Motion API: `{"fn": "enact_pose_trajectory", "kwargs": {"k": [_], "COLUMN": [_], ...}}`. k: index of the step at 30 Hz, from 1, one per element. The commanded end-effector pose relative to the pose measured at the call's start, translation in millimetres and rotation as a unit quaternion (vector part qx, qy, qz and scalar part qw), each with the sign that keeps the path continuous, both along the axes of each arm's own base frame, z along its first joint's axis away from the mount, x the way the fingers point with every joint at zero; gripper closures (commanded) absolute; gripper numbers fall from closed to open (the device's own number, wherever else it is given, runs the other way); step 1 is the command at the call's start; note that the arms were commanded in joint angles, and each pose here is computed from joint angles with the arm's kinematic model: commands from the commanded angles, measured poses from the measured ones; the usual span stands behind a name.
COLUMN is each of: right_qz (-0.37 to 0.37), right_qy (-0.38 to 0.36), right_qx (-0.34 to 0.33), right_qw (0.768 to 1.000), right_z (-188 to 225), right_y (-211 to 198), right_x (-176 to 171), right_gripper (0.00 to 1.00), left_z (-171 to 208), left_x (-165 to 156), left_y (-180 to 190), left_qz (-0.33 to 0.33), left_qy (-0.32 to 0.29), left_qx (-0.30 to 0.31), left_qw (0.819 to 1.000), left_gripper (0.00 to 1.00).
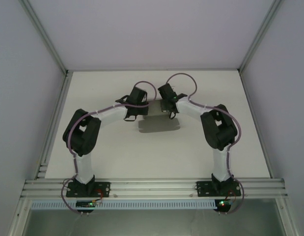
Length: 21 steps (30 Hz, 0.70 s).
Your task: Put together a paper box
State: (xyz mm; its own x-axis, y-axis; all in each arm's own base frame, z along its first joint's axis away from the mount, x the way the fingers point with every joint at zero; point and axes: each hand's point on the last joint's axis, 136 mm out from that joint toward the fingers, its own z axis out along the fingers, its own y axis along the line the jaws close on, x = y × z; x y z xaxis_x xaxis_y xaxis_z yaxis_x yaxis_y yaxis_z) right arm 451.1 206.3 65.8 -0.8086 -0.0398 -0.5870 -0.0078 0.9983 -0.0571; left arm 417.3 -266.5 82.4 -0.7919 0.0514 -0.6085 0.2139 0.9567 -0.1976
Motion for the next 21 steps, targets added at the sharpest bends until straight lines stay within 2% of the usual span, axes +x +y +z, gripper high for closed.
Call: {"fn": "enact_pose_trajectory", "kwargs": {"k": [1, 6, 11, 15, 19, 21], "right_qz": [-0.160, -0.161, -0.167, -0.174, -0.108, -0.074], "right_qy": [0.034, -0.005, -0.009, 0.017, -0.008, -0.022], "right_qx": [-0.246, -0.285, -0.335, -0.248, -0.108, -0.042], "right_qw": [0.955, 0.945, 0.927, 0.953, 0.988, 0.996], "right_z": [-26, -20, -17, -45, -60, -57], "right_y": [-123, -118, -117, -114, -83, -67], "right_x": [-25, -16, -16, -20, -7, -2], "right_gripper": [1.00, 1.00, 1.00, 1.00, 1.00, 0.92], "left_z": [33, 35, 38, 35, 33, 33], "left_x": [11, 11, 9, 7, 6, 7], "left_y": [11, 11, 8, 6, 5, 5], "left_qz": [0.029, 0.033, 0.031, 0.028, 0.024, 0.025], "left_qy": [-0.026, -0.021, -0.019, -0.015, -0.010, -0.011], "left_qx": [0.000, 0.000, -0.008, -0.009, -0.011, -0.012], "left_qw": [0.999, 0.999, 0.999, 0.999, 1.000, 1.000], "left_gripper": [1.00, 1.00, 1.00, 1.00, 1.00, 1.00]}}
